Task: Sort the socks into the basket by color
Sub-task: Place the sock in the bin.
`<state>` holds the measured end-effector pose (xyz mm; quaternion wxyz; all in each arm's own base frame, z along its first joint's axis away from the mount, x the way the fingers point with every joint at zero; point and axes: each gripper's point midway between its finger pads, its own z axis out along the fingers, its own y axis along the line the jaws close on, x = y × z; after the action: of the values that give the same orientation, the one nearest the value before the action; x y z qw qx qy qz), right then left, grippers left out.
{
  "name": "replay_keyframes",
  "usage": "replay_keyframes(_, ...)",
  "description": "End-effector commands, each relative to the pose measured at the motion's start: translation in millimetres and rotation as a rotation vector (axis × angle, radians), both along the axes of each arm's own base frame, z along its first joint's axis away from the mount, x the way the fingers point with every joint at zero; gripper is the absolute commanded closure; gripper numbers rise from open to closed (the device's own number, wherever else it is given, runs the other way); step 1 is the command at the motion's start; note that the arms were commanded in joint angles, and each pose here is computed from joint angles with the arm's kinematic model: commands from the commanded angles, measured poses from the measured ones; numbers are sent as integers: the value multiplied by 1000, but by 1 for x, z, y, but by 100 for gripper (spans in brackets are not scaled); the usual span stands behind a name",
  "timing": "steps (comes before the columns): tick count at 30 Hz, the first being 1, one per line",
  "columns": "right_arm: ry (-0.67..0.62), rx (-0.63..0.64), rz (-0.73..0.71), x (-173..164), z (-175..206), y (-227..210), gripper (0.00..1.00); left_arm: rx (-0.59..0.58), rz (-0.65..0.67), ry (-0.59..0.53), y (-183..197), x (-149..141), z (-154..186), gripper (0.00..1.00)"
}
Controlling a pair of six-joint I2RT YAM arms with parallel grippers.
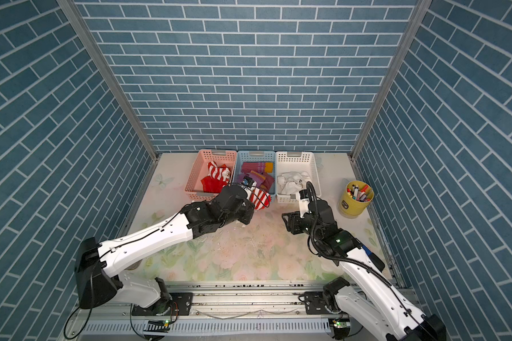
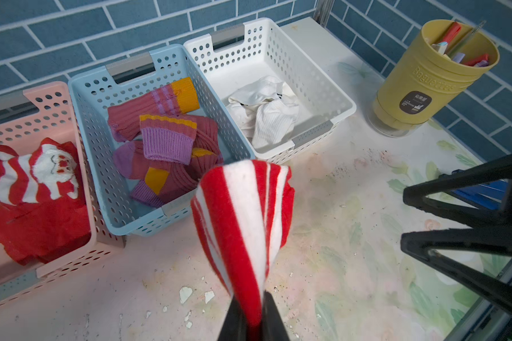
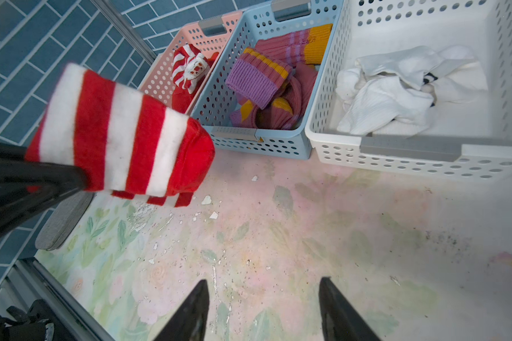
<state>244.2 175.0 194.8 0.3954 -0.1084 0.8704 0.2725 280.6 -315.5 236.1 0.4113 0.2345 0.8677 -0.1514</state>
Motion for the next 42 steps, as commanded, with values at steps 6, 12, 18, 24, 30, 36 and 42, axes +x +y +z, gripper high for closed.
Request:
replay_keyframes(6,-10,31,15,-1,6,4,41,-8,30,-18,30,19,28,90)
replay_keyframes(12,-15,44,13,-4,10,3,41,-82,104,-42,61,61,48,91)
replay_keyframes(18,-10,41,6,-10,10,-2,41,-80,201,-4,93,109,35,93)
replay_keyframes(24,0,54,9,-12,10,-1,42,-61,265,22,119,158,19,94)
replay_keyframes(30,4,58,7,-13,10,-1,41,-18,301,62,139,204,-5,95)
replay_keyframes(36,4,53,1,-13,10,-3,41,-26,341,107,159,239,-25,93)
replay_keyframes(42,3,51,-3,-12,13,-3,41,-25,368,197,172,257,-59,94)
